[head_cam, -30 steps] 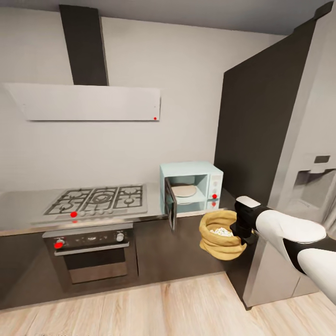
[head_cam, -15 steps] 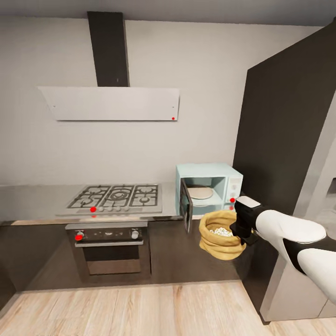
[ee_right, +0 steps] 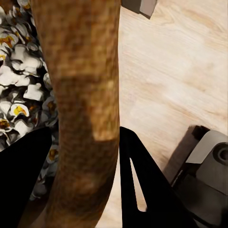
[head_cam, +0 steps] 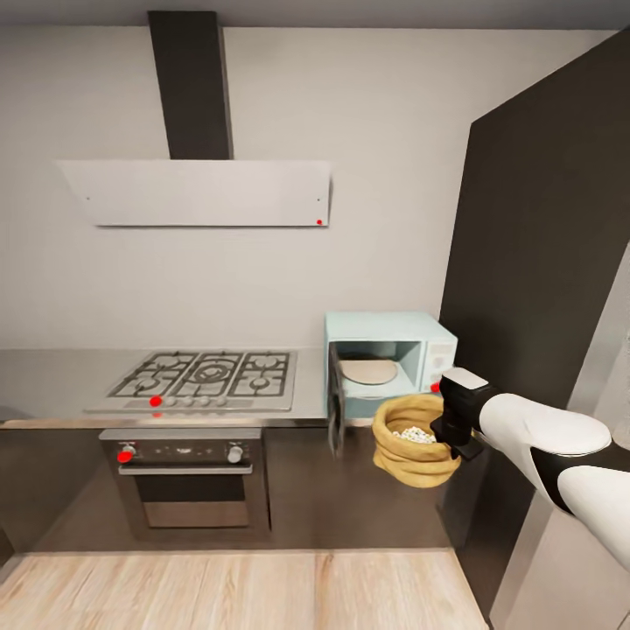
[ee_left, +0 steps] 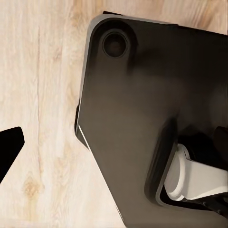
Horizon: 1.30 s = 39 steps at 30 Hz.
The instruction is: In the kitchen, take the popcorn bag from the countertop, put it into the microwave, and heat it until the popcorn is cooked so the cooked popcorn ends up inside the bag.
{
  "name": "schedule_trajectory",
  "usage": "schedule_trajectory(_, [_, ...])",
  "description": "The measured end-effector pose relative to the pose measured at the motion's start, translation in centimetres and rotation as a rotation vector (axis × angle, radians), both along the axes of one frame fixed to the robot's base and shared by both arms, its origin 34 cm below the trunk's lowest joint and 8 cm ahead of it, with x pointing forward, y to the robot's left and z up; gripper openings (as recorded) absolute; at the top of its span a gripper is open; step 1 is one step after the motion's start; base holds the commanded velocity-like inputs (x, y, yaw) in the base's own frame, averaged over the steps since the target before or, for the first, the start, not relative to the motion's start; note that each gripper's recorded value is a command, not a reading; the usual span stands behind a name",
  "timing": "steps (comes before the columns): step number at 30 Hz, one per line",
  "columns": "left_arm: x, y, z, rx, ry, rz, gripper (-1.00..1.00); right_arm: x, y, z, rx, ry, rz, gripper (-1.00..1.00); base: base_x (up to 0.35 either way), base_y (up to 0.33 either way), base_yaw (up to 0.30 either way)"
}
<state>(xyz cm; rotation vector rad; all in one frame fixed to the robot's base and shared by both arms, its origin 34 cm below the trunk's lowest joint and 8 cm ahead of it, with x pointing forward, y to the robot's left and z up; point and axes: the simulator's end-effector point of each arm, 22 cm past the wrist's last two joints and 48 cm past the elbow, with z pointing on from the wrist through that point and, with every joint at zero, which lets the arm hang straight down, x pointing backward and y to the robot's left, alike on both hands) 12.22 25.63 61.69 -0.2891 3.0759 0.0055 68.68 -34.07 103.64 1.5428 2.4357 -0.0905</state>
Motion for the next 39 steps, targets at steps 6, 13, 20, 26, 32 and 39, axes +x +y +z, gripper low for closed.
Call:
schedule_trajectory(6, [0.01,0.00,0.00,0.000,0.000,0.000,1.00,-0.02,0.14,-0.07,0.004,0.004,0.013,-1.00,0.132,-0.187,0.000])
schedule_trajectory(13, [0.01,0.01,-0.01,0.000,0.000,0.001,1.00,-0.01,0.13,-0.08,0.004,0.004,0.013,-1.00,0.012,-0.015,0.013])
schedule_trajectory(20, [-0.01,0.01,0.00,0.000,0.000,0.001,1.00,-0.03,0.15,-0.04,0.004,0.004,0.013,-1.00,0.170,-0.237,0.255])
schedule_trajectory(26, [0.00,0.00,0.00,0.000,0.000,0.001,1.00,-0.05,0.10,-0.04,0.003,0.005,0.013,-1.00,0.190,-0.266,0.262])
schedule_trajectory(32, [0.01,0.01,-0.01,0.000,0.000,0.001,1.00,-0.04,0.08,-0.08,0.004,0.006,0.012,-1.00,0.068,-0.135,0.134])
schedule_trajectory(39, [0.01,0.01,-0.01,0.000,0.000,0.001,1.00,-0.02,0.11,-0.08,0.004,0.005,0.013,-1.00,0.001,-0.003,0.219])
